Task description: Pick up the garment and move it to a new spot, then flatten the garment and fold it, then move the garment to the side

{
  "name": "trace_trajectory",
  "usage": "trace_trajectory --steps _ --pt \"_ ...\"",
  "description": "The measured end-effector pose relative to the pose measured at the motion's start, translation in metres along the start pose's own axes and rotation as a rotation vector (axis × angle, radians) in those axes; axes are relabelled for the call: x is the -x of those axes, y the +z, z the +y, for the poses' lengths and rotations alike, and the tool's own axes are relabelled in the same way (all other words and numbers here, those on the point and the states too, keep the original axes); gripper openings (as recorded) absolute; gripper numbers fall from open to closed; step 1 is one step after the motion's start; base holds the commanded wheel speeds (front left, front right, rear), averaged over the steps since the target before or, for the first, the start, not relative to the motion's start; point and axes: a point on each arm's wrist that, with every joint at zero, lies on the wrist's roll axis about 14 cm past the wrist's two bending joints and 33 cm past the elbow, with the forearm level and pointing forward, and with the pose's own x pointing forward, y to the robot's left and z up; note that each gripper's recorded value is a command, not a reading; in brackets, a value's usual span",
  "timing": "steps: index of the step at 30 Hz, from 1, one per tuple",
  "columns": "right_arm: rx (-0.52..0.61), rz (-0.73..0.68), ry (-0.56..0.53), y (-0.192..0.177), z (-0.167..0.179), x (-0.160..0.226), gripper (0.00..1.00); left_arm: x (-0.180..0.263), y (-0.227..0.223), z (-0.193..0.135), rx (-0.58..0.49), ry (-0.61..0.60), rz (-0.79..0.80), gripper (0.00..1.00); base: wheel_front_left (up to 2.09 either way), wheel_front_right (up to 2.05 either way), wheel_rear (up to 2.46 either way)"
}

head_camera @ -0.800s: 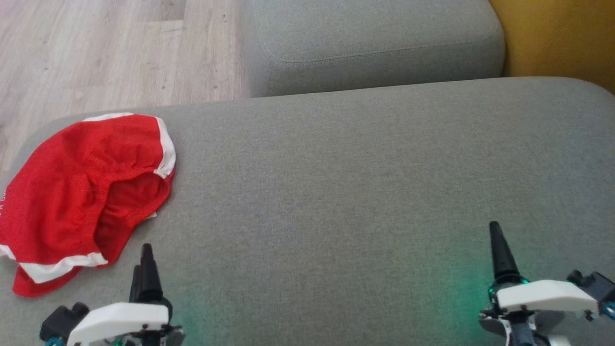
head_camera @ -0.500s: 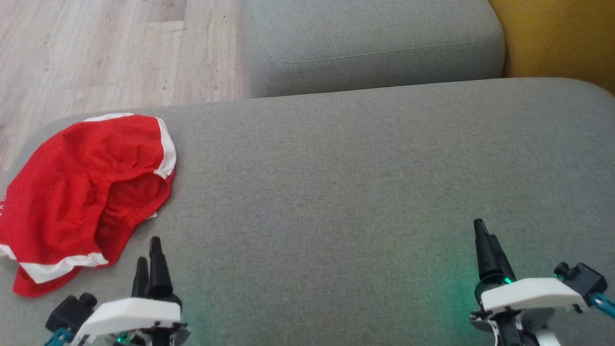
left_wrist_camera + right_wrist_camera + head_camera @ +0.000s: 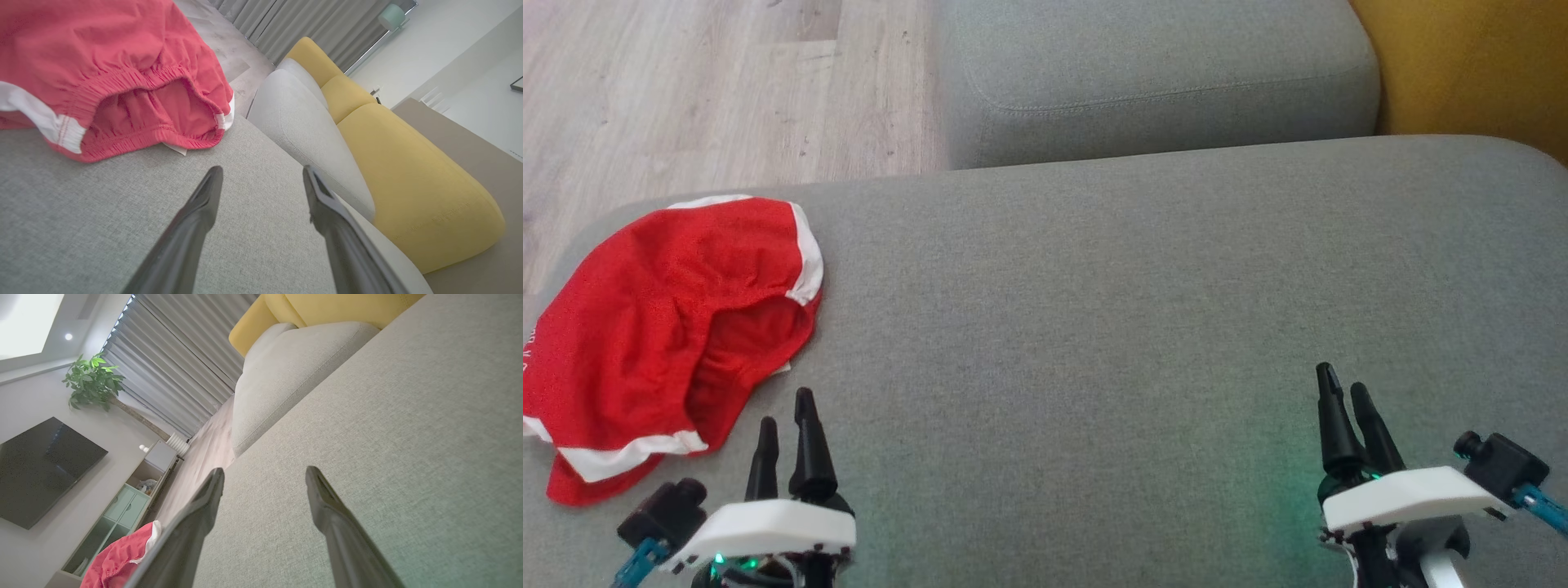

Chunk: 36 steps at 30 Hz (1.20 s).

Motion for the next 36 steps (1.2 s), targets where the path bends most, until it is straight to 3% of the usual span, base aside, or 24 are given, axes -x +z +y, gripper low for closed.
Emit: trace_trajectory --steps 36 --pt "0.467 -0.034 0.048 0.003 0.007 0.001 1.00 0.005 0.001 -0.031 -0.480 -0.110 -0.085 1.00 0.00 0.00 0.00"
